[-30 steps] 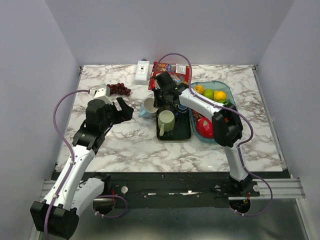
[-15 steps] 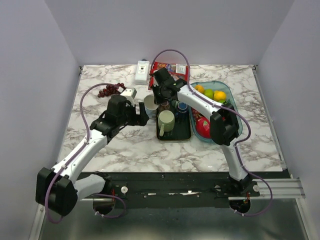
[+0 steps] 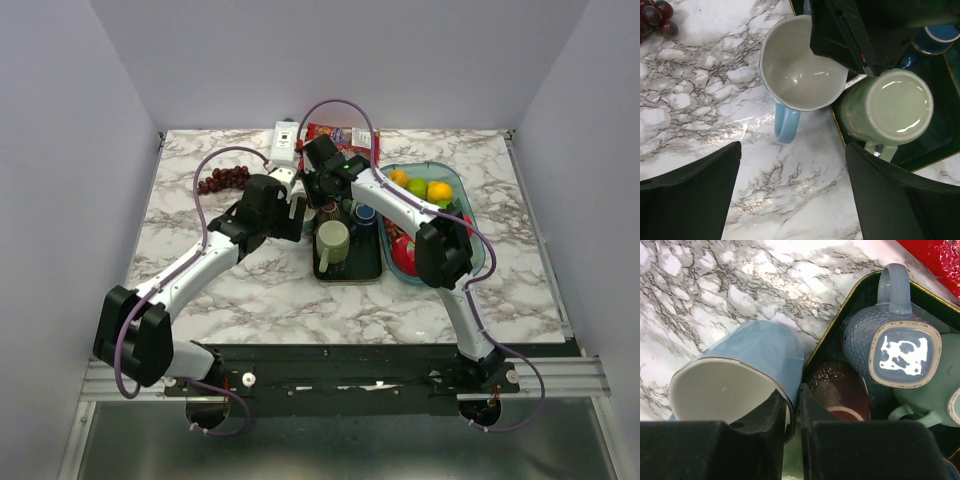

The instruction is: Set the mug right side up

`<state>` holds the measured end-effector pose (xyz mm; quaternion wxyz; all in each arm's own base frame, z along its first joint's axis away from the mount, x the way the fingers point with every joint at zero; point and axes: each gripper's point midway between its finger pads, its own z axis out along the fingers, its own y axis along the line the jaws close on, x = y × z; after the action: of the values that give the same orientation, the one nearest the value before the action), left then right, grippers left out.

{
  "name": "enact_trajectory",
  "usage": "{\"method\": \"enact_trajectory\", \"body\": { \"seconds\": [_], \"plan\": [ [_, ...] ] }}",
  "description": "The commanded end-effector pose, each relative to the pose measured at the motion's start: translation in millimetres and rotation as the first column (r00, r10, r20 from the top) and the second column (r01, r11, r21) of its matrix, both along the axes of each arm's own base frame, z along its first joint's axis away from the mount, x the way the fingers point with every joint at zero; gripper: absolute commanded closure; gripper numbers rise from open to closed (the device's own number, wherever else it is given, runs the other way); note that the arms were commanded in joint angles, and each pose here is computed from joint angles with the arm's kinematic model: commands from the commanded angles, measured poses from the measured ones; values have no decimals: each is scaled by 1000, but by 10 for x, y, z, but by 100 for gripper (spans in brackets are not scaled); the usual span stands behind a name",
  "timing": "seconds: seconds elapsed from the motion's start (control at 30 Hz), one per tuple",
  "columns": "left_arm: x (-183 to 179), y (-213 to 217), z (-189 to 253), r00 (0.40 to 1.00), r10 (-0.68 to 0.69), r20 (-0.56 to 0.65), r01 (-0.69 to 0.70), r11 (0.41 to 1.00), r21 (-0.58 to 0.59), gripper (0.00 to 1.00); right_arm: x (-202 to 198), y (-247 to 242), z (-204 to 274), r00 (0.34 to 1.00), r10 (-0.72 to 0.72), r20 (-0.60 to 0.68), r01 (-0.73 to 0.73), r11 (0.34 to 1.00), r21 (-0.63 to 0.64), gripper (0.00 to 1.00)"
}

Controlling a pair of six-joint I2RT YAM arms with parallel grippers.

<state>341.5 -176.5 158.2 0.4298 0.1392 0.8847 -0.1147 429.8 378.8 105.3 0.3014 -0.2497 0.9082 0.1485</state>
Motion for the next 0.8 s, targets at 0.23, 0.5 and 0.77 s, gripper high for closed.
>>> {"method": "enact_trajectory", "body": {
  "seconds": [0.23,0.5,0.77],
  "plan": [
    [307,-14,-258,998,67,14,-67,997,40,16,60,234,325,998,17,57,-24,992,124,46],
    [376,139,-394,976,214,39,-215,976,21,31,118,188,571,994,-29,102,14,988,151,36],
    [395,267,-264,963,246,105,-252,967,43,18,73,-37,1023,976,-126,177,83,970,230,20]
  ]
}}
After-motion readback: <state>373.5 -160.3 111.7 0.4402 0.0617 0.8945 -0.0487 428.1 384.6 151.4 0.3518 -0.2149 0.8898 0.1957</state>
